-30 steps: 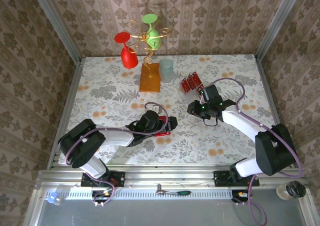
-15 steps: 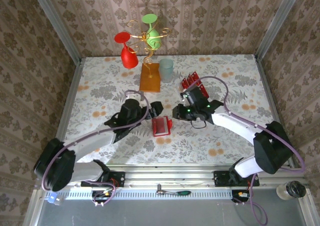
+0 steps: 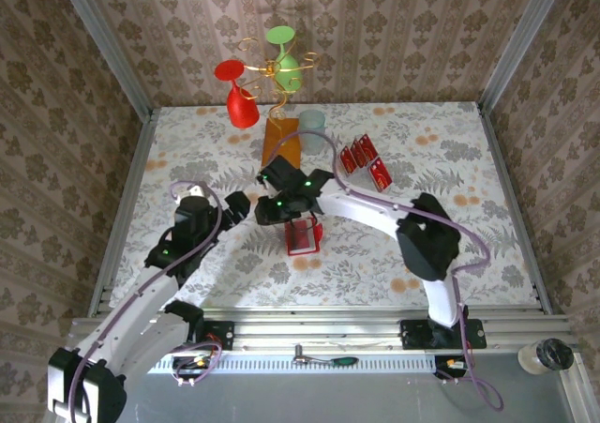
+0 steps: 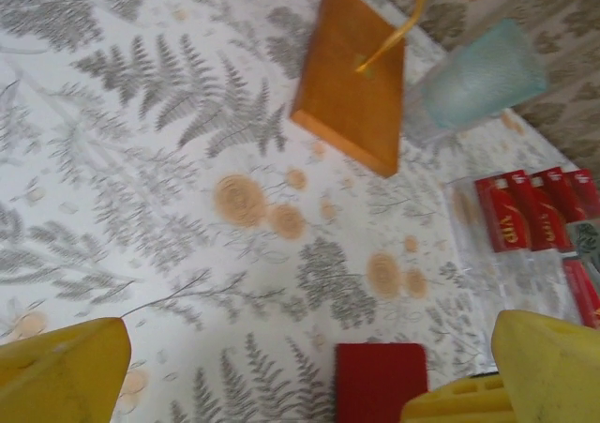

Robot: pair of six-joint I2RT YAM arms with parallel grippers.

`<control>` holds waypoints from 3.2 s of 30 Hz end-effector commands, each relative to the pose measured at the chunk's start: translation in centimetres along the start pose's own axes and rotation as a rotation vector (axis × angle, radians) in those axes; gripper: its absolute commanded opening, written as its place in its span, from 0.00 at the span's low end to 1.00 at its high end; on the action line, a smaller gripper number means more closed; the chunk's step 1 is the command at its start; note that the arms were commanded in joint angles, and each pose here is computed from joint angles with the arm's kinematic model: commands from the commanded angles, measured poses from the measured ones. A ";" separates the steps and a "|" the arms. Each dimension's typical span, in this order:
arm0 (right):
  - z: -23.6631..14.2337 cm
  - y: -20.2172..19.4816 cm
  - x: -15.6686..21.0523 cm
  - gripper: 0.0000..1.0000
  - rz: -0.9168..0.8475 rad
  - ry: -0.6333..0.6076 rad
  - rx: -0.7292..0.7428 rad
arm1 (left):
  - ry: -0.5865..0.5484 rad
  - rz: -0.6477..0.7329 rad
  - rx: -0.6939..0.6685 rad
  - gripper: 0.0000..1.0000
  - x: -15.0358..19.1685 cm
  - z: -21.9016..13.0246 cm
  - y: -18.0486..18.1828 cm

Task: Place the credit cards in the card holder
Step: Close the card holder at the center of the table.

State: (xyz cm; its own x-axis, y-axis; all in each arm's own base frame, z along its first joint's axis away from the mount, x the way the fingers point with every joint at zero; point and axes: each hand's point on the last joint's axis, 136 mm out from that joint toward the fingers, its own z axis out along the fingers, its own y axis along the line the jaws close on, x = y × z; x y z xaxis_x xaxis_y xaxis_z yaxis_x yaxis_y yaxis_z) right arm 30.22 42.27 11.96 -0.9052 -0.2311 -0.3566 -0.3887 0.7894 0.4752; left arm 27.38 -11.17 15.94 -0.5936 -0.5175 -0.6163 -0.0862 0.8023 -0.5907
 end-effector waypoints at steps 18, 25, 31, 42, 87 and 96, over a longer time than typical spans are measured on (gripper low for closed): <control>-1.0 -12.1 5.1 0.18 0.137 0.088 0.237 | 0.247 0.117 -0.014 1.00 6.0 3.4 0.2; -0.8 -12.9 5.8 0.18 0.174 0.078 0.212 | 0.344 0.240 -0.010 1.00 8.5 5.3 -1.0; -0.7 -13.0 6.2 0.18 0.180 0.080 0.209 | 0.405 0.361 -0.042 1.00 9.9 6.7 -1.3; -0.6 -13.1 6.3 0.17 0.183 0.078 0.208 | 0.483 0.460 -0.072 1.00 12.3 8.2 -1.0; -0.5 -13.2 6.5 0.17 0.186 0.083 0.206 | 0.458 0.505 -0.062 1.00 12.9 8.0 -2.4; -0.8 -13.0 6.2 0.17 0.187 0.077 0.203 | 0.499 0.514 -0.082 1.00 14.3 8.8 -1.3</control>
State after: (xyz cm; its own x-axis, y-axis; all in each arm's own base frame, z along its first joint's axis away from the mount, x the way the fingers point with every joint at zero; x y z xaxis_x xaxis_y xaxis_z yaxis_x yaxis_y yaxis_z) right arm 29.59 30.02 2.91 -0.9721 -0.1181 -0.2028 -0.1811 0.9271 0.3283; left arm 25.63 -21.76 3.33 -0.8737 0.0999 -0.4762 0.2413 0.9389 -0.2456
